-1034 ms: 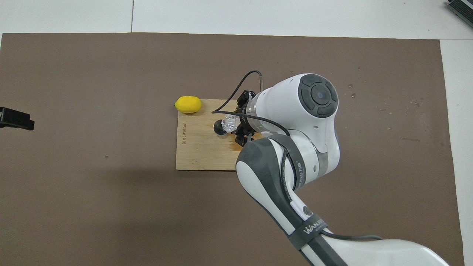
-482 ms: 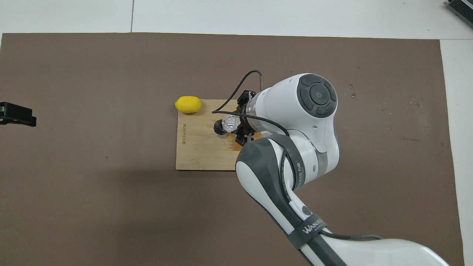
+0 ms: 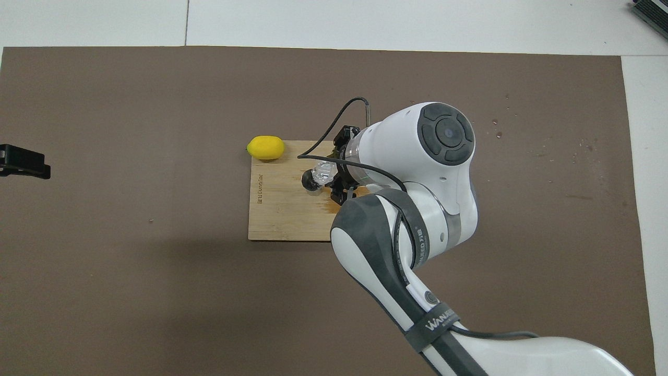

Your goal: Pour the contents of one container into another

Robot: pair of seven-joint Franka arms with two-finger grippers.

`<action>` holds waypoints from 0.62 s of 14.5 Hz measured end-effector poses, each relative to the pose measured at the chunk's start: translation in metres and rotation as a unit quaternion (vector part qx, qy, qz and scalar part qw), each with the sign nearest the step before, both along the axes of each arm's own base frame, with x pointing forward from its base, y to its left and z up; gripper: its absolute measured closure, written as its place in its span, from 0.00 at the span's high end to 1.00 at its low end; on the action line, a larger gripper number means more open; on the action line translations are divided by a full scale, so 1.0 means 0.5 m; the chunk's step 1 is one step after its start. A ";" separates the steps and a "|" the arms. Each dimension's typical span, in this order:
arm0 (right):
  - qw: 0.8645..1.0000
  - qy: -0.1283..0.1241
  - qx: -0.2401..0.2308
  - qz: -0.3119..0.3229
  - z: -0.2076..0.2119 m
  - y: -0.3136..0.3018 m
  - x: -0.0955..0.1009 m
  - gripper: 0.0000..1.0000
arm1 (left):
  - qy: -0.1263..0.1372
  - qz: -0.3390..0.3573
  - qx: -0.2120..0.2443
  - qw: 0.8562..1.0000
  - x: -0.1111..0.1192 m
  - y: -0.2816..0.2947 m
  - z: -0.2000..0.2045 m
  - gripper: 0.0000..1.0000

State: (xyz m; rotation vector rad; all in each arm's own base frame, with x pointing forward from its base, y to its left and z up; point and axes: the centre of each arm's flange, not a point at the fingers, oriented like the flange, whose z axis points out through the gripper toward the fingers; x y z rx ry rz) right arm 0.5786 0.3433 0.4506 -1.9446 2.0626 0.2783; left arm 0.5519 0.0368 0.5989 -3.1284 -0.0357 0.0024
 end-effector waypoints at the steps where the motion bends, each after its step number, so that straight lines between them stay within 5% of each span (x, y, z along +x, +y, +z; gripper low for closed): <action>1: 1.000 0.000 -0.002 0.001 -0.003 0.001 0.001 0.51 | 0.000 0.000 0.000 1.000 0.000 0.000 0.000 1.00; 9: 1.000 -0.001 -0.011 0.005 -0.006 0.002 0.003 0.51 | -0.002 0.000 0.000 1.000 0.000 0.000 0.004 1.00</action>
